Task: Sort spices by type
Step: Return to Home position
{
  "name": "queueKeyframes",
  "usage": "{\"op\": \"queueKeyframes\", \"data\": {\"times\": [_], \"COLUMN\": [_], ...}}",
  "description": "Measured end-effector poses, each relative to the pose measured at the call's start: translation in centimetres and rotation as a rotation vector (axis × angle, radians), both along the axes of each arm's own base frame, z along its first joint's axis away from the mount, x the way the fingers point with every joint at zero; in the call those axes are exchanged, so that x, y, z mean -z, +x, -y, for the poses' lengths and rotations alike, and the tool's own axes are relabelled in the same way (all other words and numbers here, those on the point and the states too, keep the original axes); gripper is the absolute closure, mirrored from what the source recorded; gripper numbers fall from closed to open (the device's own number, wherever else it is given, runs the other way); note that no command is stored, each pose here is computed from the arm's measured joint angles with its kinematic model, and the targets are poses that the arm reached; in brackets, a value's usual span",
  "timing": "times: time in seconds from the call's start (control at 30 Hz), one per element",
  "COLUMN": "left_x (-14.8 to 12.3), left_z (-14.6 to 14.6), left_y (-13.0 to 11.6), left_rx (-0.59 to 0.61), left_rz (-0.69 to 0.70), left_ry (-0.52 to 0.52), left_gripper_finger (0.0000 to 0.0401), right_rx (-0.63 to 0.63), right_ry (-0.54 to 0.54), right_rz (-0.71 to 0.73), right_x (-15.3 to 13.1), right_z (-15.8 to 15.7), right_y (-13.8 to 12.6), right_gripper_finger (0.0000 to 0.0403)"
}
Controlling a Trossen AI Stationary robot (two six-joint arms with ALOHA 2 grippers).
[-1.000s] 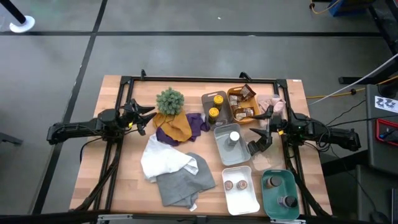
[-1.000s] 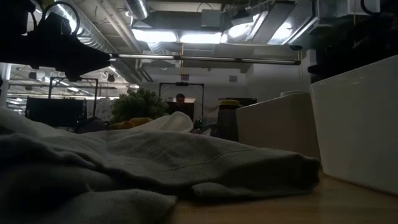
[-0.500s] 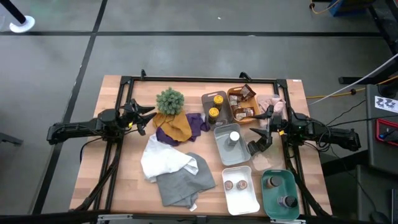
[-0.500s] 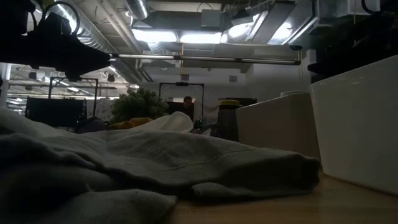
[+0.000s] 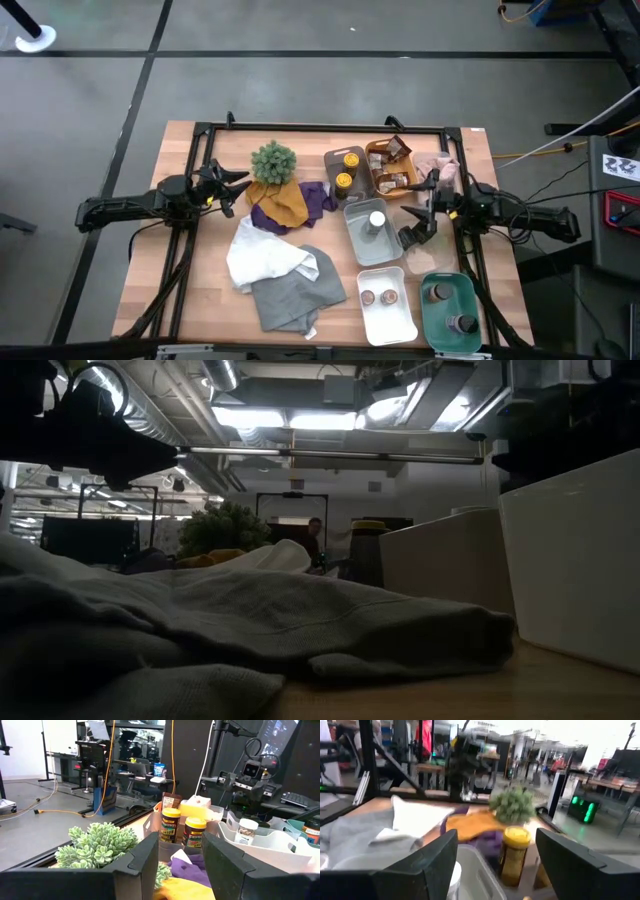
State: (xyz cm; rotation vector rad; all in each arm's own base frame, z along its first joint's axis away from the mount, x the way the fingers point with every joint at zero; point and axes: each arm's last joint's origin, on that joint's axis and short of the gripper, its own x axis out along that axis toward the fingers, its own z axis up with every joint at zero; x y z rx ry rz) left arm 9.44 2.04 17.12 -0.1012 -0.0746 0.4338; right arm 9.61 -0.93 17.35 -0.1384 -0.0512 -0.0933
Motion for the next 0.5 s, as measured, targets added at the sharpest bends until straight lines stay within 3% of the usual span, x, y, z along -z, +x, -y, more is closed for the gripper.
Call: {"op": "queueKeyframes", "data": {"times": [0.5], "left_x": [0.00], "left_z": [0.00], "left_y": [0.00], "left_rx": [-0.001], "left_rz": [0.000], "left_ry": [0.000], "left_gripper_finger": [0.0264], "right_rx": [0.013], "right_ry": [0.031], "right_rz": [-0.035], "right_x": [0.50], "right_z": [0.05], "right_y": [0.12], "right_gripper_finger": [0.0134]}}
